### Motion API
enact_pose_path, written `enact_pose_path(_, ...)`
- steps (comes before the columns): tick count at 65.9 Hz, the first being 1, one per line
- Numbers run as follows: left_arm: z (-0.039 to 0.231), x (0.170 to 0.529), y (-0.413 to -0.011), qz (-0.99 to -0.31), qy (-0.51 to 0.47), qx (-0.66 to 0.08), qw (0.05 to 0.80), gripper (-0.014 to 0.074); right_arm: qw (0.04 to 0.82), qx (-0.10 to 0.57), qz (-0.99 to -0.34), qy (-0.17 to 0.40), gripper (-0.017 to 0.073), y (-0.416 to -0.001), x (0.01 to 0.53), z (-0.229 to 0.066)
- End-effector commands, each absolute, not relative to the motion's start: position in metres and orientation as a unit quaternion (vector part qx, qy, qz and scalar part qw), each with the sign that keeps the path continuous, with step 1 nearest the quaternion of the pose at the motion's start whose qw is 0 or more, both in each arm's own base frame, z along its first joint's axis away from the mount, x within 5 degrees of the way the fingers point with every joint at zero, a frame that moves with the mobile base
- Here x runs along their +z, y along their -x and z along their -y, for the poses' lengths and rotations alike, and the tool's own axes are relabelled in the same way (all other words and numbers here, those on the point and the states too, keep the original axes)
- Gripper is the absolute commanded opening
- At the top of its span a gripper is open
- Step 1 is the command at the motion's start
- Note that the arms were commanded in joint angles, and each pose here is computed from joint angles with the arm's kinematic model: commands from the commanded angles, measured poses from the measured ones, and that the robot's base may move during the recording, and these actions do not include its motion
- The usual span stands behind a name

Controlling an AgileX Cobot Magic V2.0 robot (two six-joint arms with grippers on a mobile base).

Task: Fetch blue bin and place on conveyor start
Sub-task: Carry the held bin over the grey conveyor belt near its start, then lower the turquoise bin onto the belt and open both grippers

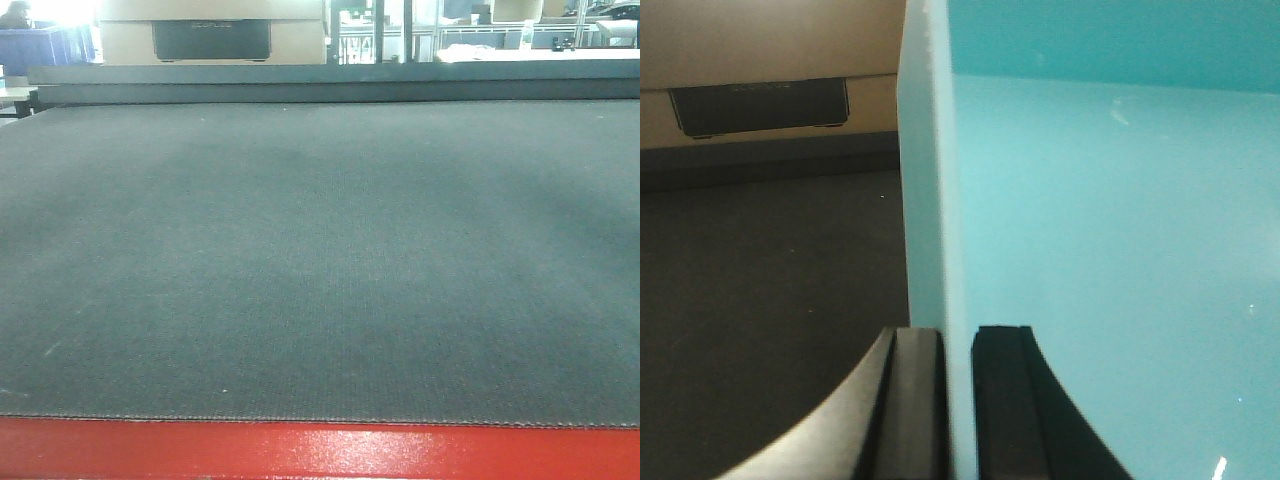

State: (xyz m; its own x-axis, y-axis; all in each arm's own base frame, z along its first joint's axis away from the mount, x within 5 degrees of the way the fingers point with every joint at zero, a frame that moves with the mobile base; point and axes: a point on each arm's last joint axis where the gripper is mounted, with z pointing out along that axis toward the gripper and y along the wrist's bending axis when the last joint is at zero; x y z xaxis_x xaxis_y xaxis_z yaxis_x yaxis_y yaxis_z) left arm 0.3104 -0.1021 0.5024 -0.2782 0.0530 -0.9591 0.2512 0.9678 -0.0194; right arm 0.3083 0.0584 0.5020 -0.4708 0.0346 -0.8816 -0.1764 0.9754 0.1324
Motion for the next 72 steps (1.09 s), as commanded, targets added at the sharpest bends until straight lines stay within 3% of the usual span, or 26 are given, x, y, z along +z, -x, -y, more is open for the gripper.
enact_pose_path(1,0.1029,0.5135,-0.3052,-0.774,-0.091,-0.101,0.618,-0.0111,0.543,0.092,-0.833,0.050,-0.0153,-0.3048,0.5124,-0.0557)
enact_pose_path(72,0.1029,0.5135,-0.3052,-0.774,-0.091,-0.101,0.618,-0.0111,0.542,0.091,-0.834,0.050,-0.0153,-0.3046,0.5120,-0.0557)
